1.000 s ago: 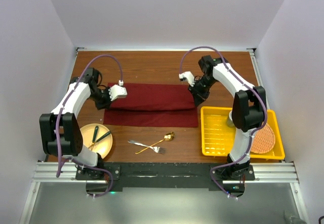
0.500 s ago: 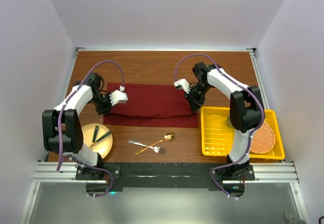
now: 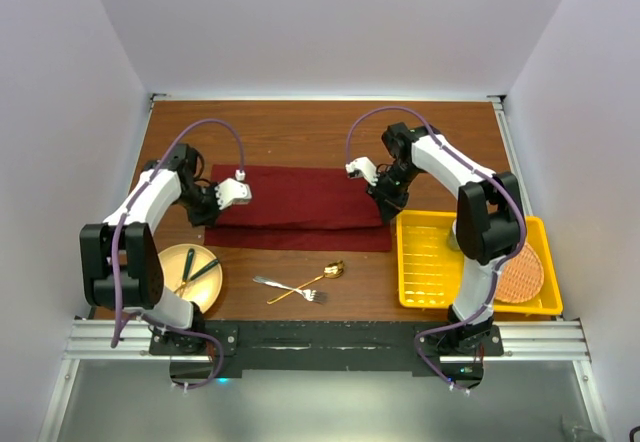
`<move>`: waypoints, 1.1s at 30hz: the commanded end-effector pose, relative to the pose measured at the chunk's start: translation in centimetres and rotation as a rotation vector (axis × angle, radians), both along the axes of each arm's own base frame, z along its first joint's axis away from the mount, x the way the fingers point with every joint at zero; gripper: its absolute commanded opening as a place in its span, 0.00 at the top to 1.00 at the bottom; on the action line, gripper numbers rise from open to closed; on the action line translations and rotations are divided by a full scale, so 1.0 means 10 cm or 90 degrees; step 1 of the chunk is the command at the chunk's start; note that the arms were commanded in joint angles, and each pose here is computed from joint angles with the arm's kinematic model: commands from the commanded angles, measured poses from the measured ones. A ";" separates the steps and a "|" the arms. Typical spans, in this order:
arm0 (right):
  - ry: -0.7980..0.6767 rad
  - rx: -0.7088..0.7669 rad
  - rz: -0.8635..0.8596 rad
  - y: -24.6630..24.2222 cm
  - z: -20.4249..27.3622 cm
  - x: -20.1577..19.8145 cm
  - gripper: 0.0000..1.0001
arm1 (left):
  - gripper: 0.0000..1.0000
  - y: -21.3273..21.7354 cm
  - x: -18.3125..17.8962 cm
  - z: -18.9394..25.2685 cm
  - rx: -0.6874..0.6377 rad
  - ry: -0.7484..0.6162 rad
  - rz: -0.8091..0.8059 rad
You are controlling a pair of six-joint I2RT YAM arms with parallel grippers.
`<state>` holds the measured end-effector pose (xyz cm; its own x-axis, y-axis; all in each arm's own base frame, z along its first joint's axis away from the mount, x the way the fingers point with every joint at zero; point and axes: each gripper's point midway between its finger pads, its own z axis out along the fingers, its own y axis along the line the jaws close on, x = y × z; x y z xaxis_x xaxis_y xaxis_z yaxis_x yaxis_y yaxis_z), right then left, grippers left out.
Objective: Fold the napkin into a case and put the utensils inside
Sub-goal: Fold the rectangle-folded napkin at the center of the board, then smooth out the rectangle-folded napkin at the center of the board.
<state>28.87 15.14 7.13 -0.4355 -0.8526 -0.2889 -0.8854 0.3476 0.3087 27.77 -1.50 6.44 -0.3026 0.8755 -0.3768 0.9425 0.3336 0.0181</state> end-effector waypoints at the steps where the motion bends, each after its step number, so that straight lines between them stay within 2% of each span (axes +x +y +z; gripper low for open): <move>1: -0.035 -0.001 0.018 -0.04 0.18 0.00 1.00 | 1.00 -0.03 -0.05 0.11 -0.009 -0.016 -0.018; 11: -0.008 -0.010 0.031 -0.07 0.08 -0.10 1.00 | 1.00 -0.07 -0.17 -0.06 -0.020 0.019 -0.014; 12: -0.005 -0.008 0.037 -0.05 0.08 -0.11 0.91 | 1.00 -0.08 -0.18 -0.09 -0.018 0.026 -0.015; 13: 0.001 -0.005 0.041 -0.05 0.11 -0.13 0.80 | 0.88 -0.07 -0.18 -0.09 -0.017 0.028 -0.016; 14: 0.004 -0.001 0.050 -0.04 0.12 -0.14 0.70 | 0.82 -0.08 -0.19 -0.08 -0.019 0.032 -0.017; 15: 0.015 0.014 0.053 0.00 0.15 -0.17 0.50 | 0.73 -0.08 -0.19 -0.06 -0.022 0.032 -0.017; 18: 0.022 0.044 0.052 0.09 0.32 -0.16 0.35 | 0.64 -0.15 -0.08 0.07 -0.047 0.017 -0.007; 21: 0.028 0.073 0.032 0.21 0.43 -0.08 0.34 | 0.62 -0.21 0.14 0.21 -0.075 -0.008 0.020; 24: 0.025 0.074 0.009 0.28 0.40 0.06 0.41 | 0.62 -0.24 0.26 0.17 -0.089 -0.011 0.062; 26: 0.016 0.070 -0.010 0.32 0.35 0.17 0.51 | 0.62 -0.23 0.36 0.10 -0.089 -0.018 0.091; 29: 0.012 0.057 -0.027 0.37 0.22 0.26 0.57 | 0.65 -0.24 0.41 -0.02 -0.090 -0.008 0.129; 33: -0.005 0.038 -0.032 0.45 0.03 0.36 0.59 | 0.74 -0.22 0.40 -0.25 -0.065 0.018 0.172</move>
